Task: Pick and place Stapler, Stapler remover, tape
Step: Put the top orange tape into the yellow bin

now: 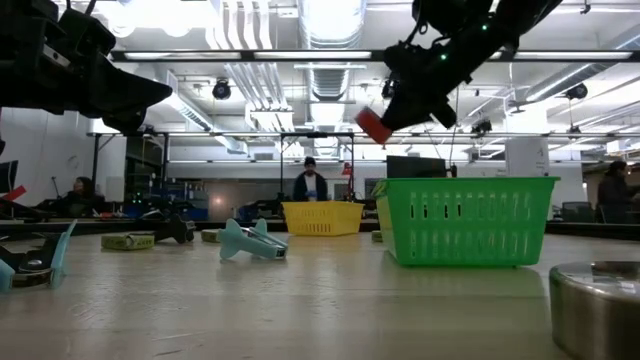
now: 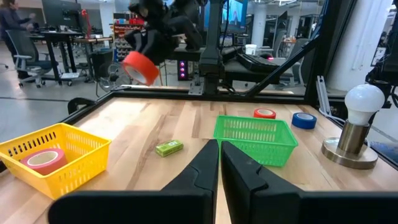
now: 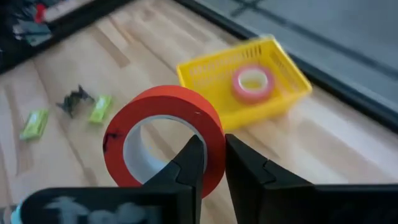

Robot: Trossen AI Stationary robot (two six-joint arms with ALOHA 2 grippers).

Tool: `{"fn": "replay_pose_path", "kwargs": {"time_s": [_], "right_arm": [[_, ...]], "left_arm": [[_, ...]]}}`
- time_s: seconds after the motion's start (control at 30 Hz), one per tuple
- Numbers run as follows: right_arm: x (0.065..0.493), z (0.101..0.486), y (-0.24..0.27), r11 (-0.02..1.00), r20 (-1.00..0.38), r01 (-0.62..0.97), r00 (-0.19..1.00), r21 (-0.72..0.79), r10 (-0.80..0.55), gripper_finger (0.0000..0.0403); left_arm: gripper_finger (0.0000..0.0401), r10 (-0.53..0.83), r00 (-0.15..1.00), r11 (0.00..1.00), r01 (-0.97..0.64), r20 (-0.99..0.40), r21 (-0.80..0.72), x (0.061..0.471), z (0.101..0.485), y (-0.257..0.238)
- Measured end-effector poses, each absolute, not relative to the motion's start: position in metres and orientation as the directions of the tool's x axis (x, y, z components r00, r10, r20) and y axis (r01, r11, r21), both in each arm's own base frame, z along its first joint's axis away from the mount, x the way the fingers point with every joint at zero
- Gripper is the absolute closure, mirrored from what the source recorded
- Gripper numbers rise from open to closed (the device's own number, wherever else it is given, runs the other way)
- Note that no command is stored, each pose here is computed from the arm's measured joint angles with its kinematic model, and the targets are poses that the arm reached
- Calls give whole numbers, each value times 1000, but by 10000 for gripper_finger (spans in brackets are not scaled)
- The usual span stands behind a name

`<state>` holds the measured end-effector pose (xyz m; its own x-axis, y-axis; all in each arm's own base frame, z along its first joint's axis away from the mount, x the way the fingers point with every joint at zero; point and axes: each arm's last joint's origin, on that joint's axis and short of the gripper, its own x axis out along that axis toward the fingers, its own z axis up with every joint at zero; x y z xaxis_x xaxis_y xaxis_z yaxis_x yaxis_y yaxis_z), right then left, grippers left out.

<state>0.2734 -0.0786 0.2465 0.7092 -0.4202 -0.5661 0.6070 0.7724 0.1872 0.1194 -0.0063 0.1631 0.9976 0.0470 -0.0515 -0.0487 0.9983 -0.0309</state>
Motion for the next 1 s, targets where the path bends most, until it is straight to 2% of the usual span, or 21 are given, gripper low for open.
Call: {"fn": "replay_pose_path", "kwargs": {"time_s": [0.3, 0.47, 0.77, 1.0], "right_arm": [[308, 213, -90, 740, -485, 647, 714, 182, -505, 355], [328, 203, -99, 666, -455, 736, 637, 120, -622, 359], [371, 178, -111, 676, -504, 737, 591, 20, -630, 352], [389, 165, -117, 629, -508, 773, 511, -81, -693, 361]], "left_arm": [[378, 47, 997, 998, -49, -53, -31, 119, 163, -6], [378, 47, 997, 998, -49, -54, -30, 119, 163, -6], [378, 47, 997, 998, -49, -55, -30, 119, 163, -6], [378, 47, 997, 998, -49, -60, -30, 120, 162, -6]]}}
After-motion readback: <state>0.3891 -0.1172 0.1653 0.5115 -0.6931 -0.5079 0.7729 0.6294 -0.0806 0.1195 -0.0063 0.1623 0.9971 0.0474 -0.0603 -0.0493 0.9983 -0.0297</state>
